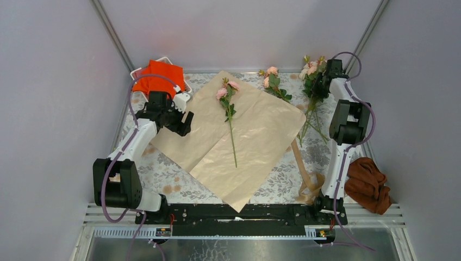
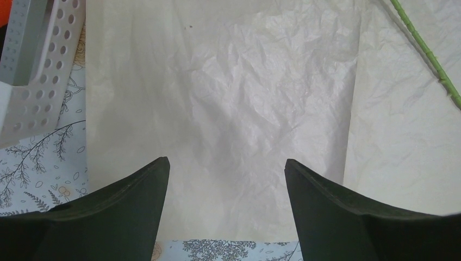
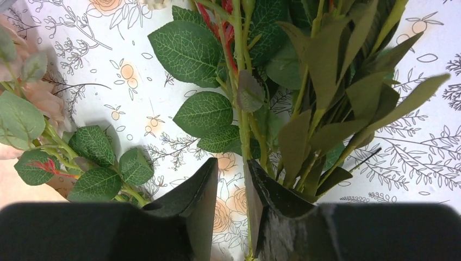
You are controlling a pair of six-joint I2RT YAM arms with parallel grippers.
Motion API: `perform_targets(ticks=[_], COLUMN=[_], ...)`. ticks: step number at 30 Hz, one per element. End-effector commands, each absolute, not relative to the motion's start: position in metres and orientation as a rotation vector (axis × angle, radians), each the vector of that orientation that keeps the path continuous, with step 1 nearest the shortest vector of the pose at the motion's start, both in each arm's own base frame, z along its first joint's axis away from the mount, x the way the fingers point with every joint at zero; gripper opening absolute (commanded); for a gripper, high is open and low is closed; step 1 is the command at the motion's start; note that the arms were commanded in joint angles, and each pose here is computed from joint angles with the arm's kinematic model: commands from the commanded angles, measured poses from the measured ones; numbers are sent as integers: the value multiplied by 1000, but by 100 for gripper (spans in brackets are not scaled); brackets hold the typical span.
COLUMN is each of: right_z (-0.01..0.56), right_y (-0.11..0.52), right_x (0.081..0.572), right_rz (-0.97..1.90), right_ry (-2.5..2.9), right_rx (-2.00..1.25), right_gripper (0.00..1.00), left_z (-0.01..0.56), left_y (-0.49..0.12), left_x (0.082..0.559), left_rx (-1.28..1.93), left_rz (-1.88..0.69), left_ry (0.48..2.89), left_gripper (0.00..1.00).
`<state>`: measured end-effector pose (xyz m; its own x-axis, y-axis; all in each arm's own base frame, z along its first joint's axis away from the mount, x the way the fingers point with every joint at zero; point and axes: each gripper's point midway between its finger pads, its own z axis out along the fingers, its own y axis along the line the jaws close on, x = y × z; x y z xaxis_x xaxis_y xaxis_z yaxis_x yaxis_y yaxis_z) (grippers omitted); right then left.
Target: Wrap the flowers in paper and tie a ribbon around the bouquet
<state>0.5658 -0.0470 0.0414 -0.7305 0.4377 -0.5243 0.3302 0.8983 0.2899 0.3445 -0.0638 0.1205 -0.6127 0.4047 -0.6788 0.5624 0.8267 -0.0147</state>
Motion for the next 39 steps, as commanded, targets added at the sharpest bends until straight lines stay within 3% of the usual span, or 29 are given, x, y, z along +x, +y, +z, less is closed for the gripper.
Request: perform_targets(ticks=[1, 7, 16, 26, 29, 34, 39], right_z=[44, 35, 51, 52, 43, 14, 16], right_y=[-46, -45, -65, -66, -59, -51, -44], right_x=[573, 569, 539, 521, 523, 521, 525], right_rz=[244, 146, -222, -254, -203, -148, -89], right_ry=[2457, 2509, 2499, 2520, 2536, 2609, 2609], right_rx=[498, 518, 526, 512, 488, 503, 476], right_gripper=[33, 38, 37, 43, 37, 35, 13], left_z=[126, 124, 124, 124, 125, 126, 129], left_y=[-61, -60, -63, -64, -65, -64, -64], left_x=[349, 347, 346, 345, 345, 344, 344], left_rx=[682, 682, 687, 690, 691, 689, 692], left_rz=[-283, -289, -317, -326, -328, -322, -332], left_ry=[2299, 2296, 2293, 2287, 2286, 2281, 2270], left_gripper=[85, 85, 85, 85, 85, 85, 85])
